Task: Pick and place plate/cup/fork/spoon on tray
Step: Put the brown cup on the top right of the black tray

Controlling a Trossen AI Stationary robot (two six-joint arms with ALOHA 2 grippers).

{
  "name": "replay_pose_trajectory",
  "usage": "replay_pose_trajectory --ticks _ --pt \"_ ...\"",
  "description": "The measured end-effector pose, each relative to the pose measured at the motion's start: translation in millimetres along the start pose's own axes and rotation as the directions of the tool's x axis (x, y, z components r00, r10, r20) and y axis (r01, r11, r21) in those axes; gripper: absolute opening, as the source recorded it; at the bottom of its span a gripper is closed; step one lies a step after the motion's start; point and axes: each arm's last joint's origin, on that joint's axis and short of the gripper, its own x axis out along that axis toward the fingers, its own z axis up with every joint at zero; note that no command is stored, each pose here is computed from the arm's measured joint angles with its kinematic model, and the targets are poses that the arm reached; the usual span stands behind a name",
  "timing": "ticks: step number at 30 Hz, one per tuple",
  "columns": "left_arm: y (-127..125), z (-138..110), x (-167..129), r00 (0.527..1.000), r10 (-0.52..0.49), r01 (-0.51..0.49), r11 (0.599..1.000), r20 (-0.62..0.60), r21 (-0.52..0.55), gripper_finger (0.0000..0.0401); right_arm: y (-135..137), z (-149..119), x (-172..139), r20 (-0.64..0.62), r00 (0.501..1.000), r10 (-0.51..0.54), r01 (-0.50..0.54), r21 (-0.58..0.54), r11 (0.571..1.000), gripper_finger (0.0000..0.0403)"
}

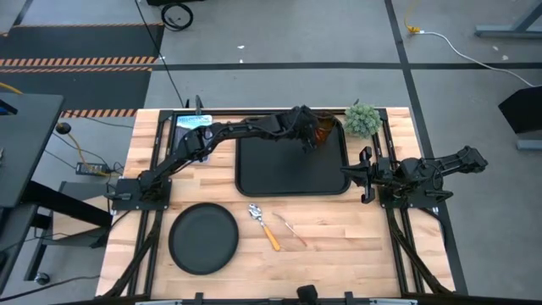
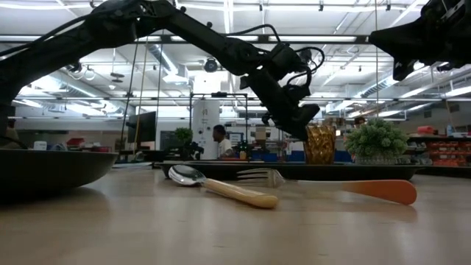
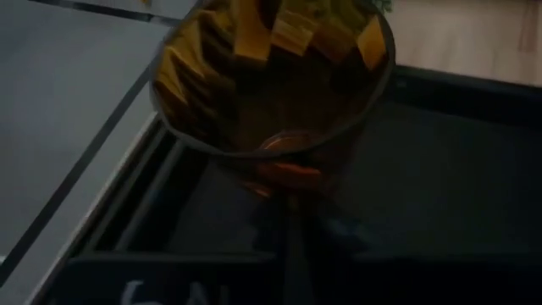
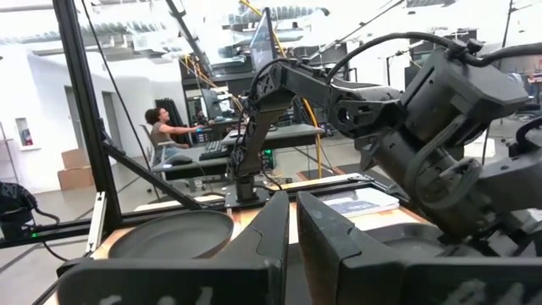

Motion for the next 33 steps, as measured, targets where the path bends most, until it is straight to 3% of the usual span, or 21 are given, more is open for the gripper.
replay_pose_trajectory --ticks 8,26,29,33 --pt "-0.5 2.2 0.0 1.000 -0.016 0.017 1.000 0.023 -0.005 0.0011 0.0 0.0 0.0 0.000 1.000 0.000 0.000 0.000 1.000 0.0034" --pt "-3.4 1.5 7.8 0.997 -0.016 0.014 1.000 0.075 0.017 0.0015 0.0 0.0 0.0 0.000 1.000 0.000 0.000 0.000 1.000 0.0034" --pt "-6.4 0.5 7.6 0.993 -0.096 0.094 0.995 0.068 0.041 0.0015 0.0 0.0 0.0 0.000 1.000 0.001 -0.001 0.000 1.000 0.0034" --pt "-16.2 -0.1 -6.4 0.980 -0.197 0.198 0.978 -0.032 0.060 0.0015 0.0 0.0 0.0 0.000 1.000 0.000 0.000 0.000 1.000 0.0034"
